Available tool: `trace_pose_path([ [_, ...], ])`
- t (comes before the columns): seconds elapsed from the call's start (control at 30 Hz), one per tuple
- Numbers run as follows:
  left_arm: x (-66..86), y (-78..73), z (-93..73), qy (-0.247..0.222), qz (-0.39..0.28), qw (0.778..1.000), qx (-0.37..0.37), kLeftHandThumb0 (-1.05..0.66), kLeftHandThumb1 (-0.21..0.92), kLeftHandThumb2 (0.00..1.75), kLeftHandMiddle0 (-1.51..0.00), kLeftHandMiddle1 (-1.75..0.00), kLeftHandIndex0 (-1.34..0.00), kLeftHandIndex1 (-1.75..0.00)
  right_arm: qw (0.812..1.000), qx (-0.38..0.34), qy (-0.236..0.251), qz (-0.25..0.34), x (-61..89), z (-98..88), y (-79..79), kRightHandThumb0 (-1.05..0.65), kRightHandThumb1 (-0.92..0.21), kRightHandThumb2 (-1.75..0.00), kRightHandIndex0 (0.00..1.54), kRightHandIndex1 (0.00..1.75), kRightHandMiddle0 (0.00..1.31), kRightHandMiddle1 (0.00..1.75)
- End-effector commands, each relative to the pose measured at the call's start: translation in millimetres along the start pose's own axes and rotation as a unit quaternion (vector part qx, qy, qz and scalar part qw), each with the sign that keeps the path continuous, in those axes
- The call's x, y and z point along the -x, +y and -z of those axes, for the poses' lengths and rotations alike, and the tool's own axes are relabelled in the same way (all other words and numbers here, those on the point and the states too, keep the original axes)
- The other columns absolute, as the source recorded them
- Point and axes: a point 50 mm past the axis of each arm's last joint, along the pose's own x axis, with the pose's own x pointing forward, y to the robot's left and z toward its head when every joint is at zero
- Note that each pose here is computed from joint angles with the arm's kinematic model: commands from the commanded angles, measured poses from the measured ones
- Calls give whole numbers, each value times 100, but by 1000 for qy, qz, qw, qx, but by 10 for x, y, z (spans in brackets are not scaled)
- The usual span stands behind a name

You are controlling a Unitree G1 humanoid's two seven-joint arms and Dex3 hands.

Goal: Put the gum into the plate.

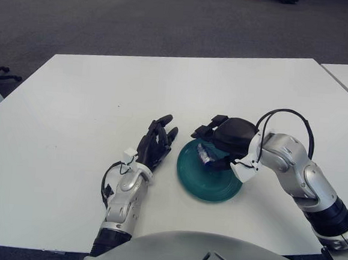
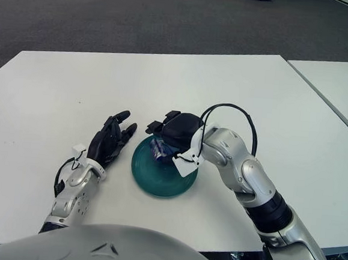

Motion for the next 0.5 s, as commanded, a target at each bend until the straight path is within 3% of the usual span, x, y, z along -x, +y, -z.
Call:
trace_pose_path([
  [0.0, 12, -43, 0, -3, -5, 1000, 9, -86, 92, 90, -49, -6, 0, -78, 1000, -5, -4, 20, 55, 5, -35, -105, -92, -103, 0, 0, 0, 0],
  [0.47, 23, -35, -13, -4, -6, 1000, 9, -86, 92, 90, -50, -6, 0, -78, 999, -1, -16, 48, 13, -59, 48, -105, -92, -107, 0, 0, 0, 0],
])
